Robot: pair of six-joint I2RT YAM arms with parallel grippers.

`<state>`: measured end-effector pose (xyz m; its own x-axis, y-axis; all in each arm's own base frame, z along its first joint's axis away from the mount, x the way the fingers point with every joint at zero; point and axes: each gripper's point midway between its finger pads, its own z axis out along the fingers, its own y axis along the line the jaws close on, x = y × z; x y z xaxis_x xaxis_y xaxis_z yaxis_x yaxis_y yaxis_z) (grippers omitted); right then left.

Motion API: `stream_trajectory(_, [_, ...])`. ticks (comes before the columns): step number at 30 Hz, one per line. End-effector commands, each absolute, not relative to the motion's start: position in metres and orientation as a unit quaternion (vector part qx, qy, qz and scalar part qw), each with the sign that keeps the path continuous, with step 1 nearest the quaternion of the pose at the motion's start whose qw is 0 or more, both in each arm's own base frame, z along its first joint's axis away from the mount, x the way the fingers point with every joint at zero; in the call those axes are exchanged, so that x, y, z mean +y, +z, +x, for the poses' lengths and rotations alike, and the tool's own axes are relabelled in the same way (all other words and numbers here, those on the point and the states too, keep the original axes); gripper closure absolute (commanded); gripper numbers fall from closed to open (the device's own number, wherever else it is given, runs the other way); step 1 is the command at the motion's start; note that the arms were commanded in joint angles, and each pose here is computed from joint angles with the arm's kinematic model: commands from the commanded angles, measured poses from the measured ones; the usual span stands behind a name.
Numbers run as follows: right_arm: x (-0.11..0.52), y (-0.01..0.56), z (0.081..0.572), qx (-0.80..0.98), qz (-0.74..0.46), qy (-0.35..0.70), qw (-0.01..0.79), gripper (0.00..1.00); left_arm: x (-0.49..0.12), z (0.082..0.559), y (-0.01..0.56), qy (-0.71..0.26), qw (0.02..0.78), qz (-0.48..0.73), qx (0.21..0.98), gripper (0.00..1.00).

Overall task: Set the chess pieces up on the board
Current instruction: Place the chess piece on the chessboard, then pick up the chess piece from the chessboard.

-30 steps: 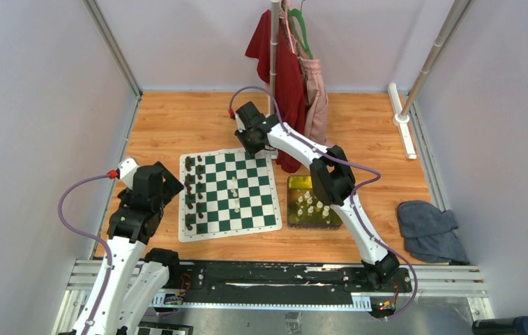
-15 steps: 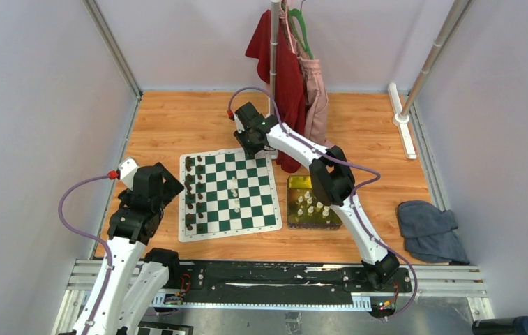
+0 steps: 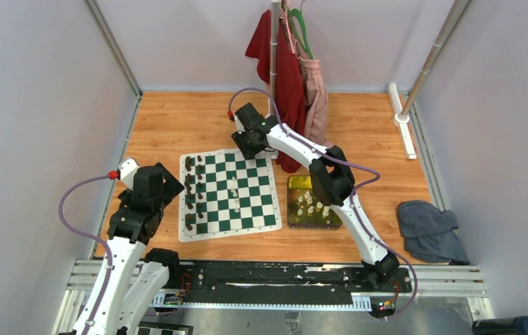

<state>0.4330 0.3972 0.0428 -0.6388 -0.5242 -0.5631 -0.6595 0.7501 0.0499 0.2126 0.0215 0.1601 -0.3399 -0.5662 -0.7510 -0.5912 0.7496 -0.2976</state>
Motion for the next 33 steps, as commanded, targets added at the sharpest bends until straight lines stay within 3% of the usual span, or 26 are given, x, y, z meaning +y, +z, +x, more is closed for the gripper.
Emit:
stream_trajectory(1, [0.393, 0.055, 0.422, 0.893, -0.345, 0.109, 0.268, 0.50, 0.023, 0.210, 0.154, 0.017, 0.447, -0.358, 0.820, 0.00])
stream_trajectory(14, [0.389, 0.099, 0.404, 0.878, -0.363, 0.072, 0.302, 0.50, 0.022, 0.205, 0.161, 0.005, 0.458, -0.363, 0.811, 0.00])
stream_trajectory(26, [0.416, 0.103, 0.328, 0.860, -0.419, 0.097, 0.276, 0.50, 0.019, 0.203, 0.159, -0.007, 0.457, -0.361, 0.813, 0.00])
stream_trajectory(33, [0.428, 0.098, 0.308, 0.858, -0.428, 0.110, 0.263, 0.50, 0.017, 0.202, 0.159, -0.011, 0.458, -0.356, 0.814, 0.00])
